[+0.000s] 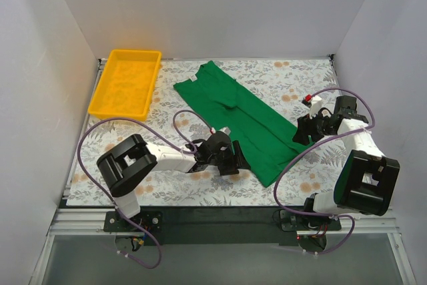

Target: Fold and stack the t-shirts

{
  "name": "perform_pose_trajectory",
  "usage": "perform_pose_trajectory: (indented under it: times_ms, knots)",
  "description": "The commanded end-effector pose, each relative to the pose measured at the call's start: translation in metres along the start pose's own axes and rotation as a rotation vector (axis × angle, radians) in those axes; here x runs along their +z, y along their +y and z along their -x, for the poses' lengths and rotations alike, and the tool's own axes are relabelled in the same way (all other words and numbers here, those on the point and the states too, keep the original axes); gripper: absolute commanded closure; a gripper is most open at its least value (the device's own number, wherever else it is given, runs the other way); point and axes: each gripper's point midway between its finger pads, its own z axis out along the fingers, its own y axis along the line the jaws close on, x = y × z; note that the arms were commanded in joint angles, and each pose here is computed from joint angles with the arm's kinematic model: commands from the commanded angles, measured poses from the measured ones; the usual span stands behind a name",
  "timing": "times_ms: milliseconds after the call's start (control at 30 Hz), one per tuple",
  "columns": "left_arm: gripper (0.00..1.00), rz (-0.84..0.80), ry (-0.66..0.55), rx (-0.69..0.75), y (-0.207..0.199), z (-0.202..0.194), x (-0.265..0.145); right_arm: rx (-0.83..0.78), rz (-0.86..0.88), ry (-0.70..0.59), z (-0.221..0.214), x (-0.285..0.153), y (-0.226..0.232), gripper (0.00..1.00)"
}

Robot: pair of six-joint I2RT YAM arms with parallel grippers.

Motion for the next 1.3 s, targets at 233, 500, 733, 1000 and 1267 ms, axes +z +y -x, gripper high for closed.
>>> perform_pose_trajectory:
  times_ms: [233, 500, 733, 1000, 1267]
  knots:
    - [0.68, 0.085, -0.068, -0.144, 0.005, 0.014, 0.036, 0.018, 0.032, -0.027, -0.001, -0.001, 0.007, 0.32]
    - [1.0, 0.136, -0.089, -0.11, 0.028, 0.014, 0.02, 0.009, 0.031, -0.036, 0.0, -0.003, 0.008, 0.32]
    - [1.0, 0.151, -0.106, -0.058, 0.063, 0.011, -0.037, -0.03, 0.045, -0.041, -0.002, -0.004, 0.012, 0.32]
    - [0.41, 0.031, -0.104, 0.179, 0.051, 0.003, -0.108, -0.254, 0.244, 0.031, -0.014, -0.002, 0.059, 0.32]
    - [0.34, -0.153, -0.094, 0.78, -0.019, 0.002, -0.154, -1.04, 0.392, -0.08, -0.017, -0.012, 0.118, 0.19]
